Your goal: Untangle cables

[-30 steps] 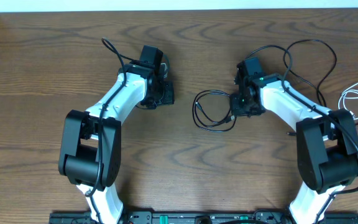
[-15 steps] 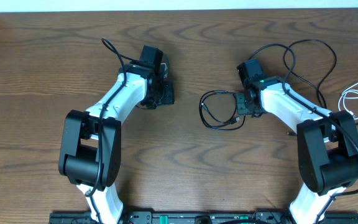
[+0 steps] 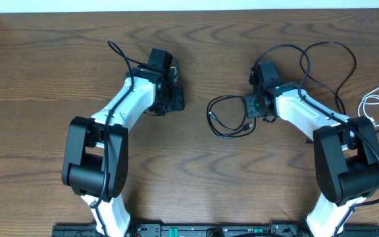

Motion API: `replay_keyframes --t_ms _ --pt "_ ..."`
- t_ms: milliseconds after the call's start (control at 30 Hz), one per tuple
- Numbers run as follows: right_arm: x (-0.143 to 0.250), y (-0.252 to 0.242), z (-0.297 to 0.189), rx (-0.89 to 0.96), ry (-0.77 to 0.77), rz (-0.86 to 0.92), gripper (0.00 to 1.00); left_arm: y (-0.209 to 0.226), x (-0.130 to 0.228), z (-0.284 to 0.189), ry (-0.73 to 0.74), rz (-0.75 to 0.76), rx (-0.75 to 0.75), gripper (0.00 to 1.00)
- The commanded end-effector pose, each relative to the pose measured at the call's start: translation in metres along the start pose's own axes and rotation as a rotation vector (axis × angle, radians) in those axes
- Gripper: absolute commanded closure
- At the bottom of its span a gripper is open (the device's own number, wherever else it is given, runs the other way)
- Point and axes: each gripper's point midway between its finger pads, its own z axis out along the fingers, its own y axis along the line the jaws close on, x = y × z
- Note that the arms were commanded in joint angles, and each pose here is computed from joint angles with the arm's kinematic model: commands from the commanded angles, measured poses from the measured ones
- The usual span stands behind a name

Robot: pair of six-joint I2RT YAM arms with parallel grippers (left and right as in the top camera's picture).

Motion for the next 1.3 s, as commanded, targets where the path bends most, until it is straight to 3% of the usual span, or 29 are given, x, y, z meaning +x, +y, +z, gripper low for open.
replay_keyframes --t_ms 0,167,400,433,467,500,533,567,600,700,733,800,833,867,967,1133,1200,1267 --pt "0.011 0.004 0.007 -0.027 0.043 -0.013 0.51 0.002 0.004 0.005 0.02 0.0 0.002 0.54" --pt "-0.005 0.019 -0.032 -0.098 0.057 0.001 0.61 0.002 0.004 0.005 0.02 0.001 0.002 0.54" --pt "-0.011 0.03 -0.074 -0.167 0.065 0.006 0.56 0.002 0.004 0.005 0.02 0.001 0.002 0.54" --pt "-0.01 0.037 -0.077 -0.205 0.069 0.015 0.65 0.002 0.004 0.005 0.02 0.001 0.002 0.54" --pt "-0.009 0.047 -0.079 -0.266 0.082 0.034 0.87 0.002 0.004 0.005 0.02 0.0 0.002 0.54" --pt "-0.007 0.055 -0.082 -0.317 0.097 0.046 0.99 0.002 0.004 0.005 0.02 0.0 0.002 0.54" --pt "-0.003 0.063 -0.085 -0.366 0.118 0.051 0.99 0.002 0.004 0.005 0.02 0.0 0.002 0.54" --pt "0.001 0.07 -0.088 -0.411 0.137 0.053 0.95 0.002 0.004 0.005 0.02 0.0 0.002 0.54" --pt "0.004 0.075 -0.091 -0.437 0.155 0.056 0.84 0.002 0.004 0.005 0.02 0.0 0.002 0.54" --pt "0.006 0.077 -0.091 -0.449 0.161 0.055 0.96 0.002 0.004 0.005 0.02 0.0 0.002 0.53" --pt "0.006 0.079 -0.09 -0.448 0.16 0.051 0.91 0.002 0.004 0.005 0.02 0.0 0.002 0.54" --pt "0.007 0.081 -0.088 -0.447 0.167 0.052 0.44 0.002 0.004 0.005 0.02 0.0 0.002 0.53" --pt "0.009 0.083 -0.087 -0.446 0.176 0.065 0.28 0.002 0.004 0.005 0.02 0.0 0.002 0.53" --pt "0.01 0.085 -0.086 -0.443 0.185 0.08 0.25 0.002 0.004 0.005 0.02 0.001 0.002 0.53" --pt "0.014 0.083 -0.076 -0.364 0.218 0.189 0.26 0.002 0.004 0.005 0.02 0.0 0.002 0.53" --pt "0.032 0.057 -0.058 -0.079 0.264 0.528 0.49 0.002 0.004 0.005 0.02 0.0 0.002 0.53" --pt "0.04 0.053 -0.054 -0.011 0.272 0.628 0.49 0.002 0.004 0.005 0.02 0.0 0.002 0.53" --pt "0.045 0.053 -0.05 0.027 0.273 0.682 0.41 0.002 0.004 0.005 0.02 0.0 0.002 0.53"
